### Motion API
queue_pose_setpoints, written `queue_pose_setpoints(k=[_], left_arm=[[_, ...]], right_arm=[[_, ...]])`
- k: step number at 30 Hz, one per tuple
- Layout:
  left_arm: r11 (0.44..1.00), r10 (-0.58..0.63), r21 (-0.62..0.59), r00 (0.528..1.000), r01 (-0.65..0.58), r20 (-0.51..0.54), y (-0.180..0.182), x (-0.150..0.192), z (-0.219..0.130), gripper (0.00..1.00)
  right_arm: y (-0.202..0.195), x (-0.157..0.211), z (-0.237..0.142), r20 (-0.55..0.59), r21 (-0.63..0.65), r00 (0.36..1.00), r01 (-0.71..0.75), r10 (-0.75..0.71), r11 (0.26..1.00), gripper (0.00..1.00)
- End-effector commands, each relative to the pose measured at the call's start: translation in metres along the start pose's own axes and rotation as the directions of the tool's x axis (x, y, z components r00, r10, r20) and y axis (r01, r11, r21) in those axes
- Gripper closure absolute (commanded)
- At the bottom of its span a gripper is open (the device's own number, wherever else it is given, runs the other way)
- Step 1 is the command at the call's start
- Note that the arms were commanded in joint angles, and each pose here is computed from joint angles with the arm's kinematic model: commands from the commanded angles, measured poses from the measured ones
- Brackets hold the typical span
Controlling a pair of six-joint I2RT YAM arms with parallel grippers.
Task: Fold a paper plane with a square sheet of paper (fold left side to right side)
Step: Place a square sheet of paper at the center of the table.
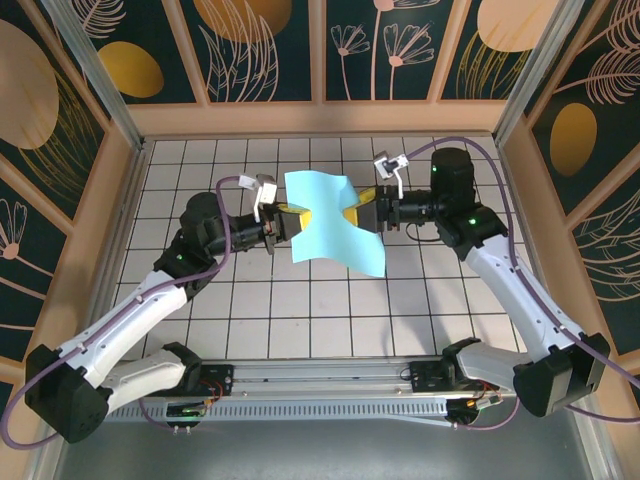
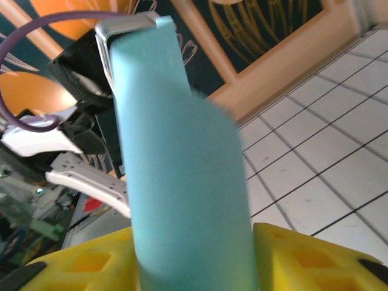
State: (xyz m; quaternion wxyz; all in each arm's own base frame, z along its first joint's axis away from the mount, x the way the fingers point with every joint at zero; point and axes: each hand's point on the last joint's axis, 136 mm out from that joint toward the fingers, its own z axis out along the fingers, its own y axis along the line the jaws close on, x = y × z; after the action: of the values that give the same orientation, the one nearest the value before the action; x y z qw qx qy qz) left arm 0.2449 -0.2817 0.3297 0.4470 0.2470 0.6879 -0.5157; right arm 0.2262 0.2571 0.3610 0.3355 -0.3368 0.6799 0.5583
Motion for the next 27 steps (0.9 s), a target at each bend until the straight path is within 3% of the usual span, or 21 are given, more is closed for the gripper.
queue_pose_setpoints(k=[1,8,14,18,20,27], left_arm=[[0.985,-0.119,-0.132,0.991,0.110,-0.062,0.034,0.020,0.009,1.00],[0.911,-0.336,-0.314,0.923,0.268,-0.187,0.095,0.091,0.027,1.00],[0.846,-0.460,-0.432,0.840,0.314,-0.289,0.132,0.154,0.033,1.00],[0.785,-0.527,-0.546,0.777,0.292,-0.344,0.159,0.192,0.028,1.00],[0.761,-0.547,-0.588,0.757,0.273,-0.357,0.170,0.203,0.026,1.00],[0.718,-0.565,-0.666,0.728,0.201,-0.389,0.191,0.216,0.024,1.00]], right_arm=[[-0.012,-0.012,-0.014,0.068,0.100,0.998,-0.004,-0.003,0.995,0.43],[-0.073,0.001,-0.031,0.155,0.273,0.978,-0.175,0.136,0.946,0.30],[-0.116,0.027,-0.033,0.203,0.377,0.949,-0.303,0.241,0.875,0.30],[-0.146,0.061,-0.029,0.233,0.418,0.904,-0.425,0.357,0.803,0.44],[-0.159,0.083,-0.025,0.227,0.437,0.877,-0.480,0.423,0.760,0.57],[-0.188,0.149,0.007,0.140,0.534,0.824,-0.529,0.548,0.659,0.94]])
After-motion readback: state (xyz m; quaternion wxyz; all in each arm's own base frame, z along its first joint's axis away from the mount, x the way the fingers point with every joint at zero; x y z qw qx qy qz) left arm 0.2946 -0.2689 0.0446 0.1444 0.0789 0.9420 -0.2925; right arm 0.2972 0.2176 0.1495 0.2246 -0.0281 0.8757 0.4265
